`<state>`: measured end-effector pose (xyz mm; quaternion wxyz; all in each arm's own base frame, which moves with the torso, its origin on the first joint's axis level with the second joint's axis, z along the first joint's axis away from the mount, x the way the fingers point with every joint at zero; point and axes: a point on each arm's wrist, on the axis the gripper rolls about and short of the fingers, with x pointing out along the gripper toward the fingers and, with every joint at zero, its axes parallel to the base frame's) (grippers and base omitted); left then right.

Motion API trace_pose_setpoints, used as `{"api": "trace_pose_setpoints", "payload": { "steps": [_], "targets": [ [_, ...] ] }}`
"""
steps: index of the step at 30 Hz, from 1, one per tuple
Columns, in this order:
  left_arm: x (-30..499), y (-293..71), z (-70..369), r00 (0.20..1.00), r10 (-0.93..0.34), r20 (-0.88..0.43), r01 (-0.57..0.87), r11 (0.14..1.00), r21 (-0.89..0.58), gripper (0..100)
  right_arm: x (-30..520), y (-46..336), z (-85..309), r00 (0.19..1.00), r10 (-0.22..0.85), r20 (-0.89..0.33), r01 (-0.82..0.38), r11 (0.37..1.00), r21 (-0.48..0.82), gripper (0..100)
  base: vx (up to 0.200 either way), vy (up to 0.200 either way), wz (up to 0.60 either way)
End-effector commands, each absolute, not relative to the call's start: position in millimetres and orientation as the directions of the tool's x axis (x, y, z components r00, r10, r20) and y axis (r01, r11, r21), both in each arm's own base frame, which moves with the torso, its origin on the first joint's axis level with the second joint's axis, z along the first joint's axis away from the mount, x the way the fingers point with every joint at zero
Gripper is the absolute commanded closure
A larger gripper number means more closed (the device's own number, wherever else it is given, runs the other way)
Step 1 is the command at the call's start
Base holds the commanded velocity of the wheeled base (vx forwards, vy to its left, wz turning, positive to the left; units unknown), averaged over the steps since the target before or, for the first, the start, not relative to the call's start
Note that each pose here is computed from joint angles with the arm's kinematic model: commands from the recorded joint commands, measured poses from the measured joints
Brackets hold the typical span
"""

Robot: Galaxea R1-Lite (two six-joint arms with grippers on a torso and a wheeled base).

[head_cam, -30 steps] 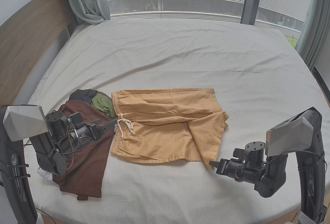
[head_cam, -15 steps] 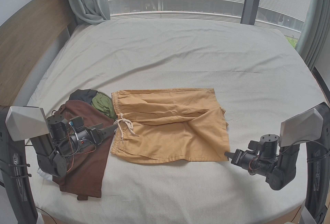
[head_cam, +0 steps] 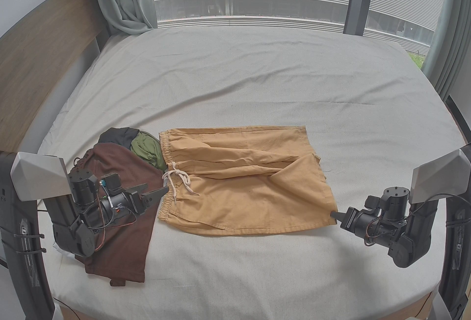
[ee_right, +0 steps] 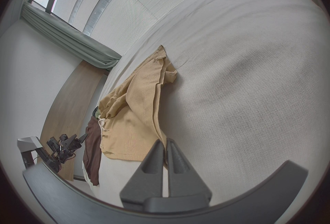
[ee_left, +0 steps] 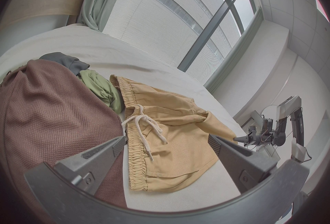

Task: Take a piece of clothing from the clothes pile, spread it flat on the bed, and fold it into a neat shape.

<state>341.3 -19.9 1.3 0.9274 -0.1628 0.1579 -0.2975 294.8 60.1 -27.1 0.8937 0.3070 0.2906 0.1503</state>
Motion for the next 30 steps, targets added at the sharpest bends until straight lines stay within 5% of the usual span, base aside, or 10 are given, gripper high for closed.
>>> {"api": "trace_pose_setpoints", "payload": {
  "steps": [1, 30],
  "targets": [
    [340, -18, -1, 0.774, -0.599, -0.204, 0.493, 0.773, -0.399, 0, 294, 56, -29, 0.782, 0.447, -0.435, -0.082, 0.764, 0.640, 100, 0.000, 0.000, 0.00],
    [333, -26, -43, 0.739, -0.594, -0.317, 0.377, 0.755, -0.537, 0, 294, 53, -30, 0.782, 0.446, -0.435, -0.076, 0.761, 0.644, 100, 0.000, 0.000, 0.00]
  ]
}}
